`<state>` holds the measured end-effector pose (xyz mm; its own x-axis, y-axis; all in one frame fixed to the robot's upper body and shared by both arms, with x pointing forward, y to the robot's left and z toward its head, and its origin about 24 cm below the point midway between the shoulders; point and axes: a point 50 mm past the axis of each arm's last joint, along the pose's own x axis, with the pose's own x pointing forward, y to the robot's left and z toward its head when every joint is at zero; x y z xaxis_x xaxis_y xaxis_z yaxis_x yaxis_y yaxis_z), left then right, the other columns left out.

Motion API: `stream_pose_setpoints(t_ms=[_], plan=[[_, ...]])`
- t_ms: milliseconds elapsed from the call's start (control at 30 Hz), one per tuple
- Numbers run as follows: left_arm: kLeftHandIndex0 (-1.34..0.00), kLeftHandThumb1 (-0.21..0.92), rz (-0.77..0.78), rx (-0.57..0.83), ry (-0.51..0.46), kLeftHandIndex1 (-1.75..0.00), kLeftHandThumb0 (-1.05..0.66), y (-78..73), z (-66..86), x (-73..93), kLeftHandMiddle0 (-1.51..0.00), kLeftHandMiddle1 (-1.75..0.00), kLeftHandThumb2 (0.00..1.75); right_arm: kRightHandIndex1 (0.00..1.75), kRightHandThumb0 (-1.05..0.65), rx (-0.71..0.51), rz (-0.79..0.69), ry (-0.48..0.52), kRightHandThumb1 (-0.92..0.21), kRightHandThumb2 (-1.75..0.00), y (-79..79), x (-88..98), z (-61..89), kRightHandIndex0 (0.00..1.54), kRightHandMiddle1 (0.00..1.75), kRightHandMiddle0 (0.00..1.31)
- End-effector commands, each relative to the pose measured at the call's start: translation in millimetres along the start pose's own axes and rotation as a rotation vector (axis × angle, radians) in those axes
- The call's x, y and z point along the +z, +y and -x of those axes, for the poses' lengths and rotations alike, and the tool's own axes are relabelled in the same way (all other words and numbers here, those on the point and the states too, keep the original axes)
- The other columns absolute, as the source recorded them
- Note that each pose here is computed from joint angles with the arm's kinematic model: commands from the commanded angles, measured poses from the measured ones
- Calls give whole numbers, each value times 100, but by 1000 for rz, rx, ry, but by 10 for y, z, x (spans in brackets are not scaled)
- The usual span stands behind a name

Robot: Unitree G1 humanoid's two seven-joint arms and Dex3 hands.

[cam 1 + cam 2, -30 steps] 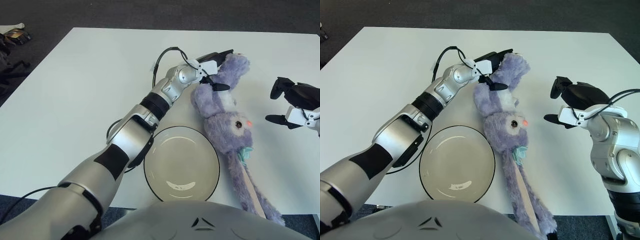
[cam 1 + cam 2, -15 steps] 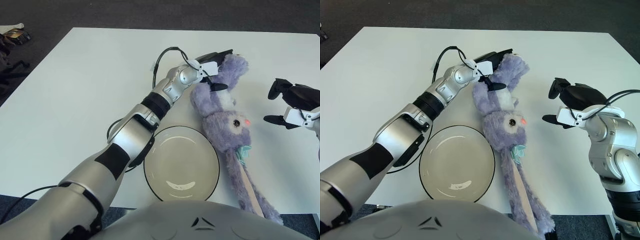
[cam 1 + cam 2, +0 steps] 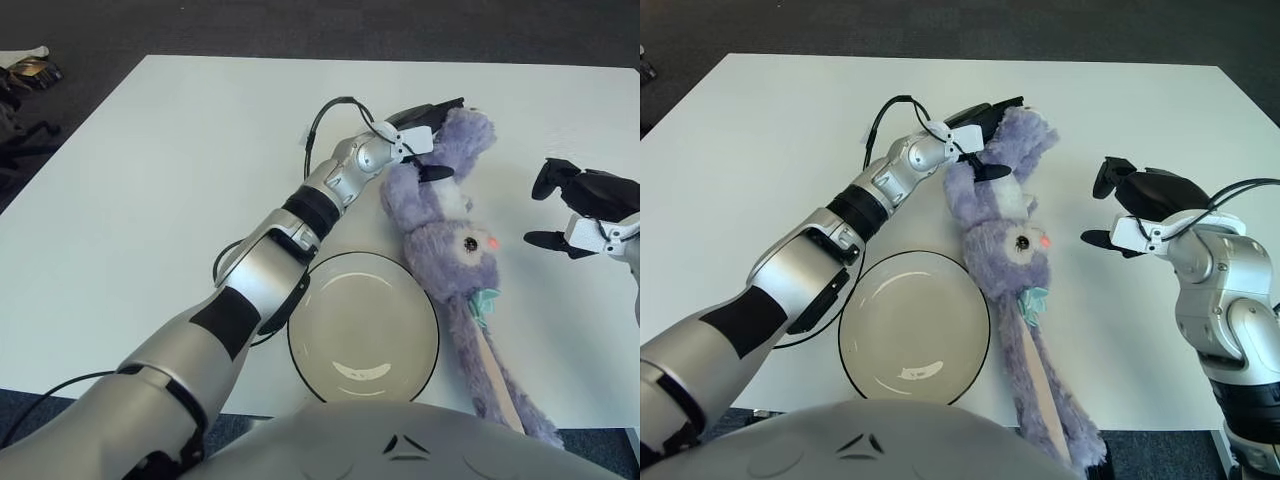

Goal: Put the doll into the plate.

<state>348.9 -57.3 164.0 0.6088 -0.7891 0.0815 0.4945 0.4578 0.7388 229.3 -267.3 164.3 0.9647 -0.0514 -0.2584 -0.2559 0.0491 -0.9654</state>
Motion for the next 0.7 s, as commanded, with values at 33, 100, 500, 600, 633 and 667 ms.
stream_pose_setpoints(t_ms=[33,100,500,600,633,667], plan=[[-48,9,33,72,20,-175,-17,87,65,-109,-110,-175,127,128,-74,-26,-37,28,-67,-73,20,-37,-7,23,161,0],[-60,8,69,104,31,-175,-10,121,84,-128,-111,-175,133,126,-75,-22,-41,35,-67,-73,36,-49,-15,22,160,0],[-94,10,270,280,91,-175,7,224,142,-189,-118,-175,147,125,-78,10,-21,26,-72,-69,58,-54,-9,21,152,0],[-96,10,266,323,95,-175,10,262,170,-226,-118,-175,150,126,-79,12,-10,23,-74,-66,48,-51,5,20,148,0],[-97,11,266,333,96,-175,11,271,177,-239,-118,-175,150,126,-80,12,-8,21,-75,-65,46,-46,17,20,146,0],[-97,11,268,345,98,-175,11,277,185,-255,-118,-175,150,125,-80,13,-9,21,-75,-64,62,-49,5,20,145,0]])
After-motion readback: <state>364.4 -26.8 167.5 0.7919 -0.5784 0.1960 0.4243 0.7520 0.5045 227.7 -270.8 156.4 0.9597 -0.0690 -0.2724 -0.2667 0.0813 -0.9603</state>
